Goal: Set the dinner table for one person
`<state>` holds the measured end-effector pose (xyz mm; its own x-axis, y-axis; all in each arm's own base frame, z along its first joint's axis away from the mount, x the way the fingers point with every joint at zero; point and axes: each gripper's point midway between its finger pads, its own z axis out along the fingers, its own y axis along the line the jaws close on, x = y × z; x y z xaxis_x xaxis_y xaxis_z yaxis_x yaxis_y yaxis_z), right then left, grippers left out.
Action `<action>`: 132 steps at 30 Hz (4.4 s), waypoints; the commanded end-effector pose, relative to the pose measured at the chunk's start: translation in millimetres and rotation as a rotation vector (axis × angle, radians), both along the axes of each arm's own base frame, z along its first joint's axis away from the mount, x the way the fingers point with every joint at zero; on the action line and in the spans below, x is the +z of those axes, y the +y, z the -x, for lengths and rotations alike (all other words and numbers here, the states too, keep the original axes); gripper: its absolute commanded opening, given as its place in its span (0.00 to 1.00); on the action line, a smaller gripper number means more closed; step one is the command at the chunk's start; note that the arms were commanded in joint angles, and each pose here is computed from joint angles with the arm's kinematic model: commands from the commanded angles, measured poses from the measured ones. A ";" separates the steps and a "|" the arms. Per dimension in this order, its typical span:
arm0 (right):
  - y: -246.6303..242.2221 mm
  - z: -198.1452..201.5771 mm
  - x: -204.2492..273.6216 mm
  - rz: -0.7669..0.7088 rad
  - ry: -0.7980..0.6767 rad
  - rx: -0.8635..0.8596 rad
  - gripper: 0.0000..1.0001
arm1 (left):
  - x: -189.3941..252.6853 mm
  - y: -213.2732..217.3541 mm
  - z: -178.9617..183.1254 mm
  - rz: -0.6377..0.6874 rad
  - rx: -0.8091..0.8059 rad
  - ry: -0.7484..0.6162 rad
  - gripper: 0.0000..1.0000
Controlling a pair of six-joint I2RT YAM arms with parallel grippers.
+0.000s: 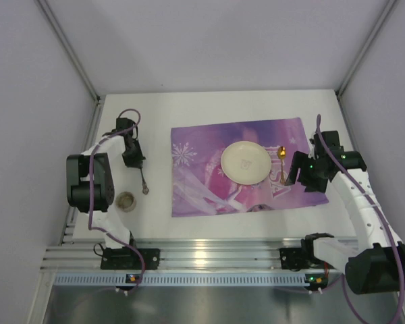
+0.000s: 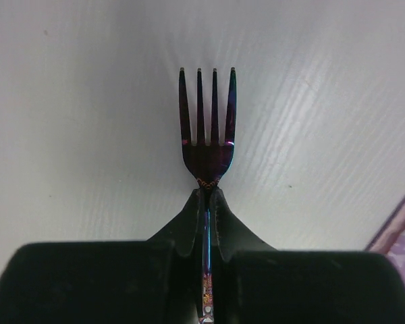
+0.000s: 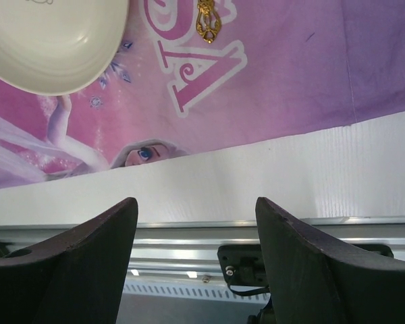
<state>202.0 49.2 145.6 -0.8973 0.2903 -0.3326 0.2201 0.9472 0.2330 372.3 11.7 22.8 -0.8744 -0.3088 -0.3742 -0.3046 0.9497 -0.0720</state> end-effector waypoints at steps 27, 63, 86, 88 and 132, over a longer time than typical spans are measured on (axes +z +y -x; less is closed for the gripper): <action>13.6 22.1 18.9 -0.039 -0.069 0.050 0.71 | 24.1 -218.7 9.3 0.152 -0.173 -0.082 0.00; 18.6 54.8 30.1 -0.076 -0.109 0.079 0.72 | 46.1 12.2 139.1 -0.201 0.320 0.171 0.47; 22.9 55.7 25.9 -0.078 -0.091 0.103 0.72 | 15.5 -27.4 102.5 0.085 0.358 0.173 0.00; 26.2 49.9 30.5 -0.093 -0.108 0.107 0.72 | 28.7 -40.7 93.5 0.174 0.389 0.130 0.00; 237.6 -119.6 111.6 0.114 -0.546 0.343 0.71 | 252.9 -321.3 3.0 1.276 0.667 -0.009 0.00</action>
<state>297.8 282.4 216.4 -0.7229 -0.1391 -0.6768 -0.2817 0.9537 0.1049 374.2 -306.5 232.4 -0.4018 -0.8141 0.4193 -0.6928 -0.0291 -0.7205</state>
